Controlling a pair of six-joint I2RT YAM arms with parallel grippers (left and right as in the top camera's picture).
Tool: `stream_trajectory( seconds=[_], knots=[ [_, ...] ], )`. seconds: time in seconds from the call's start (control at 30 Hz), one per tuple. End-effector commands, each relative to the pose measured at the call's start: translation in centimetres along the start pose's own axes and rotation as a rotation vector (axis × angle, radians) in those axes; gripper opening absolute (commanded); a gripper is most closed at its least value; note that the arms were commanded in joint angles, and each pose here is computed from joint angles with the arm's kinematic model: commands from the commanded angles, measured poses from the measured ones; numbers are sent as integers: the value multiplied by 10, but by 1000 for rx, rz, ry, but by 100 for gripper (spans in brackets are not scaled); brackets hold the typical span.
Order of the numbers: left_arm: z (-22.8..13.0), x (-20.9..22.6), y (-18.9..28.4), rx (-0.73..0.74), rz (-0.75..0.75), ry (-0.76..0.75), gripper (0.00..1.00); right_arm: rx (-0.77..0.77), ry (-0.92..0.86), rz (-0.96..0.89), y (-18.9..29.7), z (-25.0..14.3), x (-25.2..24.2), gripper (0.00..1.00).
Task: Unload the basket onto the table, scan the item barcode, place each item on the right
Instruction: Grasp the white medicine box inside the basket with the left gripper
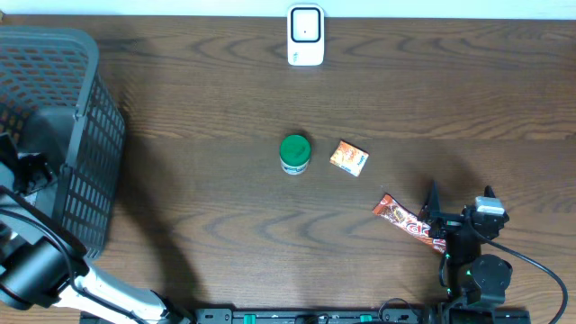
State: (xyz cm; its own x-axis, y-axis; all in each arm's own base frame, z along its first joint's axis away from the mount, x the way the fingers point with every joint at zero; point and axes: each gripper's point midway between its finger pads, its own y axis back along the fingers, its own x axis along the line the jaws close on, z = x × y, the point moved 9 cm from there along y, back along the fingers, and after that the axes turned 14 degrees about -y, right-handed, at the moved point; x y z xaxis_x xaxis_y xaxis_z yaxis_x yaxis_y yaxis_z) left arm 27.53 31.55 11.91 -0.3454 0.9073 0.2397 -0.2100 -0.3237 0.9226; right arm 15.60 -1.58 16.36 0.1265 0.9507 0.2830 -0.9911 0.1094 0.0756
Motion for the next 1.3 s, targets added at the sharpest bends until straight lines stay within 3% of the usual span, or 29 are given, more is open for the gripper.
stream_trajectory(
  seconds=[0.0, 0.37, 0.5, 0.57, 0.93, 1.27],
  knots=[
    [-15, -4, -23, 32, -103, 14, 91, -3, -11, -4, 0, 0, -1, 99],
    [-31, -17, -60, 99, -198, 27, 91, -3, -11, -4, 0, 0, -1, 99],
    [-30, -18, -60, 88, -217, 29, 60, -3, -11, -4, 0, 0, -1, 99],
    [-30, -18, -60, 89, -218, 29, 52, -3, -11, -4, 0, 0, -1, 99],
    [-25, -16, -55, 80, -210, 116, 51, -3, -10, -4, 0, 0, -1, 99],
    [19, -26, 18, -210, -368, 103, 48, -3, -10, -4, 0, 0, -1, 99]
  ],
)
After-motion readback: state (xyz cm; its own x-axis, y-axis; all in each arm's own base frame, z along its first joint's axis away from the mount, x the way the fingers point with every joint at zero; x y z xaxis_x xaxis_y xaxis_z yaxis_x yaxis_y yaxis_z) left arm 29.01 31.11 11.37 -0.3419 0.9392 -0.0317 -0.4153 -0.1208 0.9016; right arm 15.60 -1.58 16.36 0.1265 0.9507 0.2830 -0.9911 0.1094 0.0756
